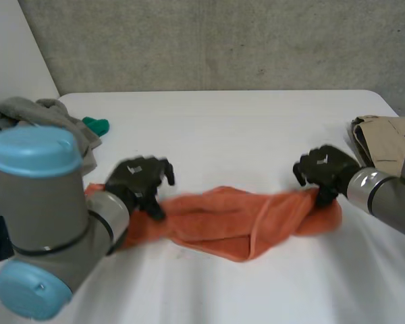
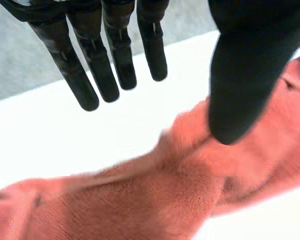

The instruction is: Fold the laundry.

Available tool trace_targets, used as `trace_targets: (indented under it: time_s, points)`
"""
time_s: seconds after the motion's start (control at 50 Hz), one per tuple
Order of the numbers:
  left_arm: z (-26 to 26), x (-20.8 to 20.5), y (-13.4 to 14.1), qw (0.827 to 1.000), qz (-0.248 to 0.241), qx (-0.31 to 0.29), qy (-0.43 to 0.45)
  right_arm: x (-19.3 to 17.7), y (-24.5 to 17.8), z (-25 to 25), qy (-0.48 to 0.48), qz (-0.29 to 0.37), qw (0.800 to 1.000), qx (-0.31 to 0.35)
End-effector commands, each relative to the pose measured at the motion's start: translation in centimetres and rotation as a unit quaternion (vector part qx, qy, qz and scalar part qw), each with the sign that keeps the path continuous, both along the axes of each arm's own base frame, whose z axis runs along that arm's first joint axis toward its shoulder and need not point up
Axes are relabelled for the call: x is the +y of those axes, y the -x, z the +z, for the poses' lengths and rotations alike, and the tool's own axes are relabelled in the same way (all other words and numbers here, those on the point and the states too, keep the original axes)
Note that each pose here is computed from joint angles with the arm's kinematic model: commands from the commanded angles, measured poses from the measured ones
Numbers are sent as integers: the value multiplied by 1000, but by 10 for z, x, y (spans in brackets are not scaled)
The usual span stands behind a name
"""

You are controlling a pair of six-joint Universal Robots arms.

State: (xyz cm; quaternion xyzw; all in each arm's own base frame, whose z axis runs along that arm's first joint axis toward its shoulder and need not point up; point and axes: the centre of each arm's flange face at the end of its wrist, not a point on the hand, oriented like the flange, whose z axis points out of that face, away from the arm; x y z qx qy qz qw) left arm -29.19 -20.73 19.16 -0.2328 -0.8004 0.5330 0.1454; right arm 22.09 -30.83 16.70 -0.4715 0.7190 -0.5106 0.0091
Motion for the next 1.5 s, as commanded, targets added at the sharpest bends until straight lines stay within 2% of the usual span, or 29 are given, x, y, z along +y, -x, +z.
trace_targets:
  time_s: [0.02, 0.14, 0.24, 0.38, 0.46, 0.58, 0.74, 0.9, 1.1, 1.18, 1.2, 1.26, 1.28, 1.32, 1.34, 1.38, 1.4, 1.46, 1.5]
  points:
    - [15, 2, -7, 999, 11, -9, 30, -6, 8, 20, 30, -57, 998, -4]
    - [50, -12, -37, 994, 65, -19, 89, 3, 9, 65, 74, -62, 995, -38]
    - [54, -15, -68, 987, 114, -47, 99, 20, 6, 81, 44, -41, 998, -36]
    - [35, -18, -82, 987, 114, -89, 75, 39, -4, 80, -3, -8, 1000, 6]
    - [9, -30, -87, 984, 109, -133, 45, 47, -9, 69, -22, 19, 998, 64]
    - [-19, -47, -90, 980, 110, -164, 13, 54, -9, 62, -33, 33, 993, 107]
    - [-39, -65, -86, 981, 106, -159, 6, 46, -7, 64, -25, 25, 995, 88]
    - [-46, -78, -82, 981, 110, -156, 27, 41, -5, 30, -62, 26, 993, 97]
    - [-19, -114, -77, 975, 140, -128, 116, 23, -21, -5, -70, 16, 995, 73]
    - [6, -135, -70, 970, 144, -106, 168, -1, -31, 11, -3, -3, 999, 52]
    - [23, -146, -67, 965, 147, -91, 198, -17, -33, 29, 44, -31, 998, 27]
    - [62, -165, -59, 951, 150, -56, 265, -41, -36, 70, 137, -74, 987, -31]
    - [93, -175, -56, 936, 152, -29, 315, -54, -36, 99, 199, -97, 972, -76]
    - [126, -184, -56, 917, 159, 1, 366, -64, -36, 127, 260, -114, 951, -123]
    - [158, -190, -57, 894, 167, 36, 414, -69, -35, 151, 310, -123, 928, -165]
    - [187, -193, -59, 871, 173, 78, 452, -70, -33, 173, 353, -124, 905, -204]
    - [208, -193, -62, 855, 172, 116, 474, -67, -32, 191, 387, -116, 884, -237]
    - [224, -189, -64, 846, 167, 156, 481, -60, -34, 199, 410, -96, 867, -266]
    - [222, -186, -66, 853, 165, 178, 462, -51, -36, 191, 404, -66, 873, -264]
